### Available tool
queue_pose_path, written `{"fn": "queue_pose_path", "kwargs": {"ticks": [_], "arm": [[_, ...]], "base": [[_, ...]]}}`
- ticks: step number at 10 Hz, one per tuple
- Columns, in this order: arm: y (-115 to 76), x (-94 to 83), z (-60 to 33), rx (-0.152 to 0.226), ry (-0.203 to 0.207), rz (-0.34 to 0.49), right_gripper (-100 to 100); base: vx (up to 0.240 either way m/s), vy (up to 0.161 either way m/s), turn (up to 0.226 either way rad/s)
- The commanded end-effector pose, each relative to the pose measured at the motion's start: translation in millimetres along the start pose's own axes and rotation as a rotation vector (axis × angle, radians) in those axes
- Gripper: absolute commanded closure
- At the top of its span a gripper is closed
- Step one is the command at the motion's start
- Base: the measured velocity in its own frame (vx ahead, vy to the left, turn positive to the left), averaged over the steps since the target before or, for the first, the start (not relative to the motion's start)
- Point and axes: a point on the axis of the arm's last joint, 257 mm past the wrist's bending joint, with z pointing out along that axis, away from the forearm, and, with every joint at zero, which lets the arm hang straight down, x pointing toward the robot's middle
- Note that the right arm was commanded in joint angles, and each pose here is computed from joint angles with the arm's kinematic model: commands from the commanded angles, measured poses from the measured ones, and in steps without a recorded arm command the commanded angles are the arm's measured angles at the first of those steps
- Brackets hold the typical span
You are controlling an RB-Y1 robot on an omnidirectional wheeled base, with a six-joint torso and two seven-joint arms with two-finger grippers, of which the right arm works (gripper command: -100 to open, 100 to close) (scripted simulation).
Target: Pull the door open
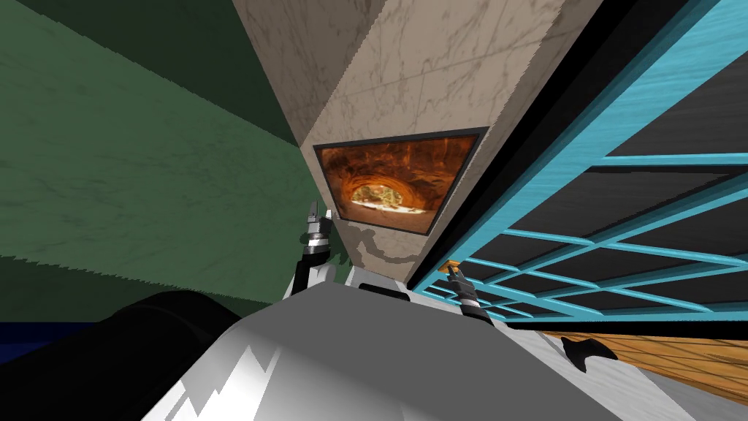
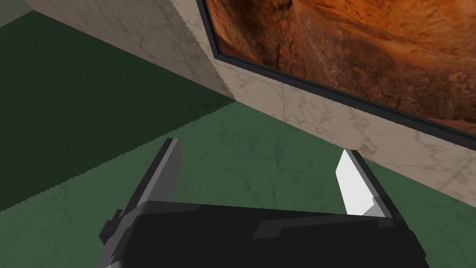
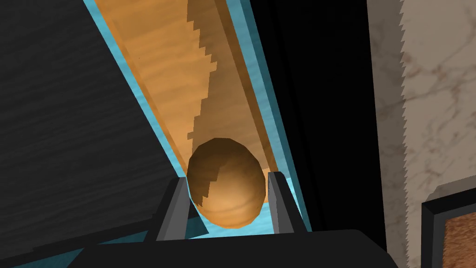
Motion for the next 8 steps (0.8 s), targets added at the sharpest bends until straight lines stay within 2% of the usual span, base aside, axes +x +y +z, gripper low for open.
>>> {"fn": "queue_pose_path", "kwargs": {"ticks": [1, 8], "arm": [[-0.1, -0.7, 0.8, 0.004, -0.004, 0.044, 100], [-1.5, -3.3, 5.1, 0.02, -0.021, 0.244, 100]], "base": [[-0.038, -0.015, 0.046], [-0.046, -0.019, 0.054]]}}
